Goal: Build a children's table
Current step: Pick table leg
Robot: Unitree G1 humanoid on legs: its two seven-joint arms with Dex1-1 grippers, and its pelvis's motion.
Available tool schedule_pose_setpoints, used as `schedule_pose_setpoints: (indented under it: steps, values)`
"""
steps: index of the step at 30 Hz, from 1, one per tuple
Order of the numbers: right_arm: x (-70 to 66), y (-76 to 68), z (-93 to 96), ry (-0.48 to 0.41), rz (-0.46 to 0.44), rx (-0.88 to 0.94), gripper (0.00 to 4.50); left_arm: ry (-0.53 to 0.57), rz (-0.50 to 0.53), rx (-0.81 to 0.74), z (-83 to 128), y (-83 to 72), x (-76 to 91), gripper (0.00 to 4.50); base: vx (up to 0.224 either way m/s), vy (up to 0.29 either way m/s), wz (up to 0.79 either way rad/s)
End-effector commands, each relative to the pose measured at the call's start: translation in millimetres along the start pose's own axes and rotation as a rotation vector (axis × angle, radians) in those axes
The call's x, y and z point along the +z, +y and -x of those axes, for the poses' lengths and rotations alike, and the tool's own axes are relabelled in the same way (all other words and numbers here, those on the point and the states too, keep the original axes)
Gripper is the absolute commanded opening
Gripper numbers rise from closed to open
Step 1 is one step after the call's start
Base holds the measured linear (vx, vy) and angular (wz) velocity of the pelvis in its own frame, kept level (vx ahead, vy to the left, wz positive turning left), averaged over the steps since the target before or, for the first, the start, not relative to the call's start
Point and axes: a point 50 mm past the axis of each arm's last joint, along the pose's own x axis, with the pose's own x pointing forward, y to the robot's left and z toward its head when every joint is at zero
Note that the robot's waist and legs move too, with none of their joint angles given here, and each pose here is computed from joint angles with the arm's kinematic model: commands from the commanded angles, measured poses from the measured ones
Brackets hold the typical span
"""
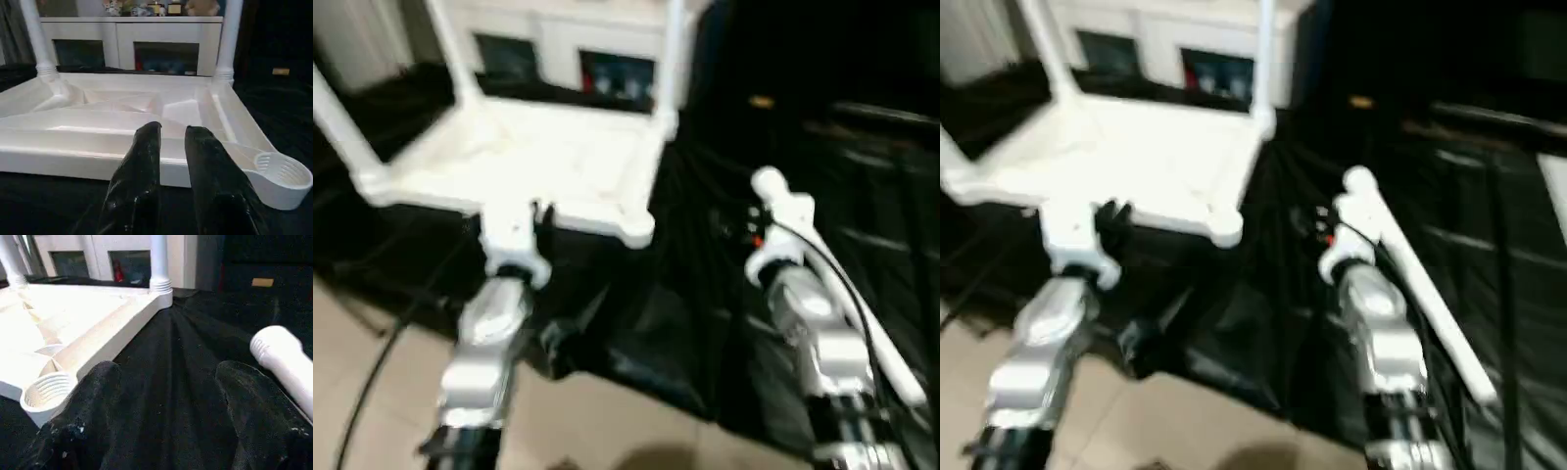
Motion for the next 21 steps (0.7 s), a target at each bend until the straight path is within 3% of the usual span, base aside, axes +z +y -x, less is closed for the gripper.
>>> schedule_pose_setpoints:
  steps: [1, 6, 11, 18, 21]
  values:
    - [1.1, -5.3, -0.4, 0.004, 0.009, -0.015, 3.41, -0.015, 0.004, -0.023, 0.1, -2.8, 4.4, 1.03, -0.033, 0.061, 0.01]
    - [-5.8, -0.3, -0.7, 0.047, -0.014, 0.004, 3.41, -0.012, -0.009, -0.039, 3.6, -3.9, 4.5, 1.03, -0.009, 0.017, -0.08]
    - [-1.5, 2.6, -3.6, 0.011, -0.005, 0.027, 3.41, -0.014, -0.02, -0.044, 4.9, -3.8, 5.3, 1.03, 0.026, -0.03, -0.64]
    - [4.3, 0.5, -9.8, 0.01, 0.034, 0.041, 3.41, -0.02, -0.037, -0.037, 4.8, 2.6, 8.1, 1.03, 0.136, -0.075, -0.05]
    - [6.3, -14.7, -6.9, 0.081, 0.135, 0.056, 3.71, 0.018, -0.001, -0.157, 8.2, -3.8, 4.9, 1.04, 0.229, 0.081, -0.12]
